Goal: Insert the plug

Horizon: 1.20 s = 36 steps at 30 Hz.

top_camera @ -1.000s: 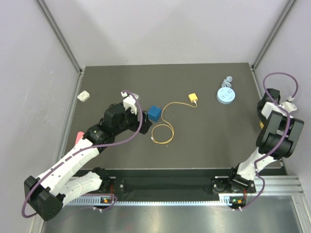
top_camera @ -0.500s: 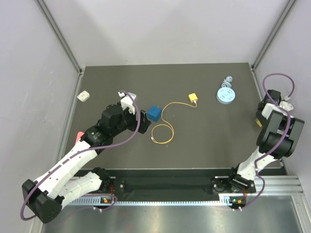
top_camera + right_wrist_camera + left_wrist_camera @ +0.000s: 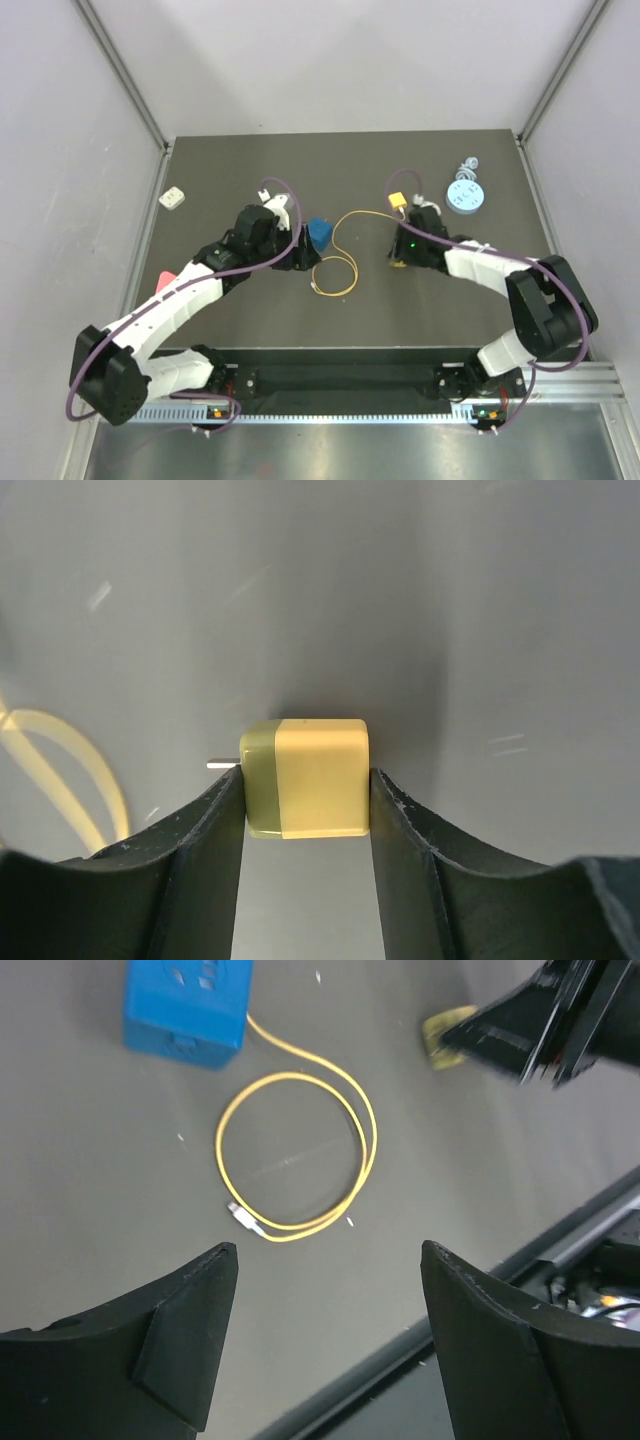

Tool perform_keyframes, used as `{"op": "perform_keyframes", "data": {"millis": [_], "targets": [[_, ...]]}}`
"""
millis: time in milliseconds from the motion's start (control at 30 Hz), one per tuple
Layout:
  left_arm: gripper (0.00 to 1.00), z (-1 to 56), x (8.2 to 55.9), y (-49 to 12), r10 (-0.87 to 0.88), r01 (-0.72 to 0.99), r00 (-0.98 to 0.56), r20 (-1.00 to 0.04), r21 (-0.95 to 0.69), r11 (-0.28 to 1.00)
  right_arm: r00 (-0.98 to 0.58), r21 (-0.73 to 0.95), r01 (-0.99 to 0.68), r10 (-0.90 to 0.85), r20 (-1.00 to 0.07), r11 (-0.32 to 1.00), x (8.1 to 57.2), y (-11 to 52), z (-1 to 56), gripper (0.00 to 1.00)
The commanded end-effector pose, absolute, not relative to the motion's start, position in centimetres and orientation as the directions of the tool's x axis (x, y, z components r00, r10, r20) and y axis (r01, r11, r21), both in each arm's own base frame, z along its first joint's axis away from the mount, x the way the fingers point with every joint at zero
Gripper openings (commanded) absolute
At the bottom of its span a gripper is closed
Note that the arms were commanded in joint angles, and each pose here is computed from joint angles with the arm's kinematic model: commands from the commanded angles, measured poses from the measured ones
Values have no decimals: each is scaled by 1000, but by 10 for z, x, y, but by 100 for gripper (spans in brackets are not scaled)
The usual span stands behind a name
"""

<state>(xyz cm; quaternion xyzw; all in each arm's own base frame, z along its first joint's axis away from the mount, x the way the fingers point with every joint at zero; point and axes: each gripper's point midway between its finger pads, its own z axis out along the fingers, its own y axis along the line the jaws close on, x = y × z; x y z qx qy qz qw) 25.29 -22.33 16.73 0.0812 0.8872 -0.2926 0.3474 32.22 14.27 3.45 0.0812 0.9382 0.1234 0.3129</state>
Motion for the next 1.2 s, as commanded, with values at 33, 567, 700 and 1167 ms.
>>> {"op": "perform_keyframes", "data": {"millis": [33, 567, 700, 1167], "targets": [[78, 179, 249, -238, -124, 317, -789, -601, -572, 757, -804, 243, 13, 155, -575, 970, 302, 175, 25, 24], [67, 247, 269, -265, 194, 845, -235, -952, -102, 525, -731, 443, -63, 261, -630, 894, 310, 167, 137, 91], [62, 230, 278, -289, 371, 918, -61, -926, 94, 385, -659, 498, 37, 396, -640, 866, 324, 108, 158, 90], [70, 156, 288, -385, 544, 970, 159, -824, 232, 69, -478, 642, 94, 600, -641, 761, 299, 36, 200, 90]]}}
